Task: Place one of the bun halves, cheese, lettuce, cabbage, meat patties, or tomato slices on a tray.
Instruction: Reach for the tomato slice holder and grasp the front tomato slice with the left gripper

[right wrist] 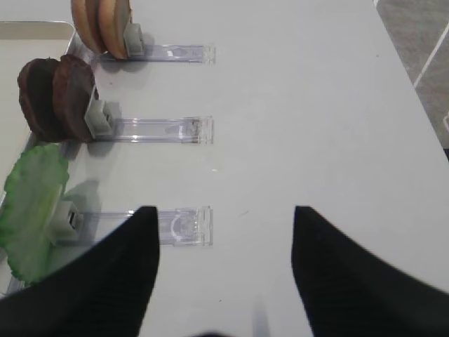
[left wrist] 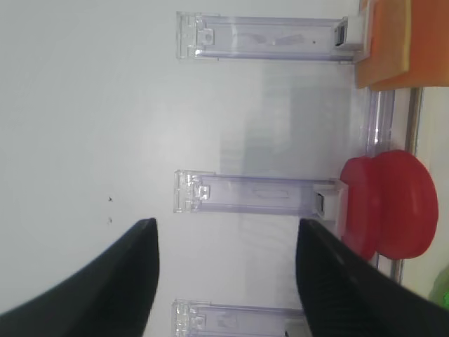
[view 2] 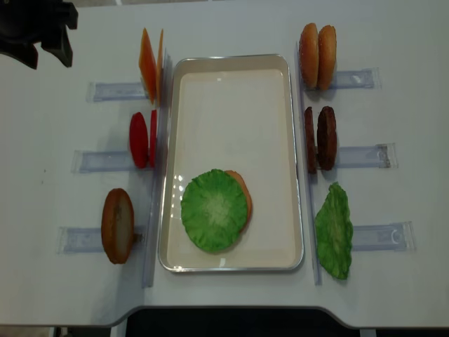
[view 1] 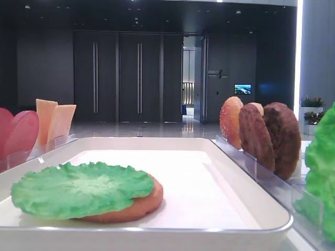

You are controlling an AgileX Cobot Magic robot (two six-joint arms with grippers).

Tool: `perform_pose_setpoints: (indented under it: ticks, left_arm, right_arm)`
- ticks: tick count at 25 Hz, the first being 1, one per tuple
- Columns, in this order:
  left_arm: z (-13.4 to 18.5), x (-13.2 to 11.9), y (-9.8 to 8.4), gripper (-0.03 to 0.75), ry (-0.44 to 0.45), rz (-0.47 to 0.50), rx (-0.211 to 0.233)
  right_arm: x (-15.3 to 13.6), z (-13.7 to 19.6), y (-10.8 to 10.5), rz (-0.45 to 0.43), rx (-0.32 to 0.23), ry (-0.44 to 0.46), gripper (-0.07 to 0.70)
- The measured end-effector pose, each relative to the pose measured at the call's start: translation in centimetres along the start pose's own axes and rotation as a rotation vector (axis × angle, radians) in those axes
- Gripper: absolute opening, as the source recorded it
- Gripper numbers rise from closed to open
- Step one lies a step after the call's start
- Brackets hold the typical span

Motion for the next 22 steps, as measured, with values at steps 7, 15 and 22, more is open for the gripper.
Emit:
perform_pose_setpoints:
  ticks: [7,15,22]
  left_arm:
    - [0.2,0.1,-0.8,0.471,0.016,0.058,0.028]
    - [1.1,0.7,-5.0,0.471,-0.006,0.039,-0.041]
    - [2.3,0.5,-9.1,0.471,0.011,0.061,-0.056]
  right_arm:
    - [0.0,0.0,0.0,0.0,0.0,0.0,0.4]
    - [0.0,0.0,0.0,0.0,0.0,0.0,0.4]
    - [0.0,0.0,0.0,0.0,0.0,0.0,0.4]
Point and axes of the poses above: a point on each arm's last joint axis where the gripper is mounted, x pointing back along that axis away from the gripper, y along the wrist's bending axis when the last joint is at zero, z = x × y, the point moved 4 cm from there along -x, pointing out along that axis toward the gripper, and after that the axes turned 5 degrees about x, right-handed, at the moved point
